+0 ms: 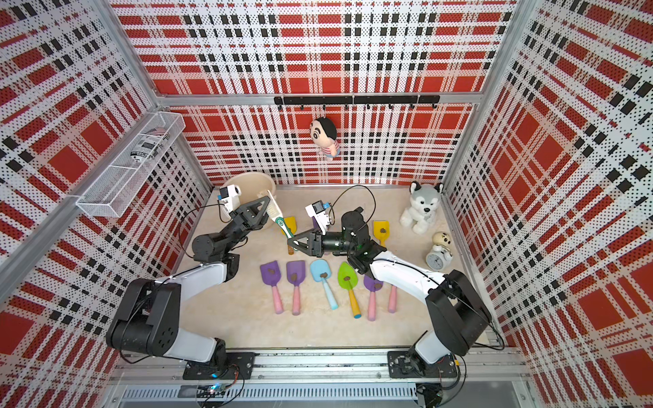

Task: Brush the soil off the hand trowel and place it into the bucket
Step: Pick up the brush from the center of the board.

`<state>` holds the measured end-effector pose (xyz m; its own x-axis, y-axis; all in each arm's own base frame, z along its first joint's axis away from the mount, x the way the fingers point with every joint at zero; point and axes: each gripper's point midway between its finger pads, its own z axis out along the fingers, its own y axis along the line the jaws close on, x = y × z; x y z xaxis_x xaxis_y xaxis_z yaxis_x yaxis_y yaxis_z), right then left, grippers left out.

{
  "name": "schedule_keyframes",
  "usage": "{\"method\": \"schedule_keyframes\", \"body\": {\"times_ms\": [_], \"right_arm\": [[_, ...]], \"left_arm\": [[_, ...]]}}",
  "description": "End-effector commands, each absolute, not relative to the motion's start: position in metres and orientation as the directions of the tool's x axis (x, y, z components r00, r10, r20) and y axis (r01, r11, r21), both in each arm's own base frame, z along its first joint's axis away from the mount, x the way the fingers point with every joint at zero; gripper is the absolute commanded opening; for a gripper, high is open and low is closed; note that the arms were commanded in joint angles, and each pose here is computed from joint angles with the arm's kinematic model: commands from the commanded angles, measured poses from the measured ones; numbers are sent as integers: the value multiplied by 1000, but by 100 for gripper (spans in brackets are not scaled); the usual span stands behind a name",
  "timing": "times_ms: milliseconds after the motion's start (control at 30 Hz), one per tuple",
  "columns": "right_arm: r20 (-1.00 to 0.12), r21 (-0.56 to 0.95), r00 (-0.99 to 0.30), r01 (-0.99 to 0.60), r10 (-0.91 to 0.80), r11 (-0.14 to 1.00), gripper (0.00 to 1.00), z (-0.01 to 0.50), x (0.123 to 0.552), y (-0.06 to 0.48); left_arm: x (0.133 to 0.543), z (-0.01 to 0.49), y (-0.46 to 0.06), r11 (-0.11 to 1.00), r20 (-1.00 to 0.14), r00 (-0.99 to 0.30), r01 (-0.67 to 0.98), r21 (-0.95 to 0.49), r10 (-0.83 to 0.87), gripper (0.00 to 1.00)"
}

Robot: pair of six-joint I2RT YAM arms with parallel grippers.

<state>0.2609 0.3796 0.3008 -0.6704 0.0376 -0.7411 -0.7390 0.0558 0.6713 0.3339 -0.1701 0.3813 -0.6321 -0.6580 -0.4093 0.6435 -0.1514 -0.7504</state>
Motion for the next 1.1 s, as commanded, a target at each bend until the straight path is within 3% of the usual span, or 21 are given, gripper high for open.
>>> {"method": "schedule_keyframes", "body": {"times_ms": [0, 33, 100, 200, 300, 400, 500, 633, 800, 967, 1067], "right_arm": [[-766, 643, -639, -765, 69, 46, 6, 318, 263, 380], [-769, 638, -635, -768, 73, 55, 0, 318, 264, 379], [-782, 624, -619, -776, 79, 90, 0, 318, 267, 376], [-828, 559, -551, -799, 101, 223, 0, 317, 279, 365], [-898, 424, -430, -784, 95, 453, 0, 310, 303, 342], [-950, 247, -310, -680, 34, 690, 0, 304, 330, 315], [-970, -88, -163, -463, -182, 882, 0, 303, 349, 291], [-888, -438, -73, -173, -455, 882, 0, 311, 357, 281], [-791, -612, 72, -76, -608, 787, 0, 326, 336, 314], [-699, -713, 136, -53, -702, 699, 0, 318, 318, 347], [-665, -745, 159, -66, -730, 664, 0, 309, 310, 362]], "left_arm": [[313, 403, -172, -197, -451, -609, 711, -675, -652, 7], [314, 402, -172, -194, -448, -610, 707, -680, -653, 11], [317, 401, -173, -184, -443, -610, 700, -690, -657, 26], [325, 396, -170, -142, -434, -597, 682, -718, -675, 57], [335, 390, -164, -26, -453, -542, 661, -750, -707, 79], [349, 381, -158, 134, -485, -479, 597, -791, -732, 92], [361, 370, -147, 265, -496, -434, 491, -830, -752, 96], [368, 359, -138, 340, -488, -422, 379, -861, -764, 98], [373, 346, -130, 346, -459, -410, 322, -881, -788, 98], [376, 344, -130, 353, -462, -403, 318, -880, -790, 99], [379, 337, -129, 357, -460, -409, 304, -883, -788, 85]]}}
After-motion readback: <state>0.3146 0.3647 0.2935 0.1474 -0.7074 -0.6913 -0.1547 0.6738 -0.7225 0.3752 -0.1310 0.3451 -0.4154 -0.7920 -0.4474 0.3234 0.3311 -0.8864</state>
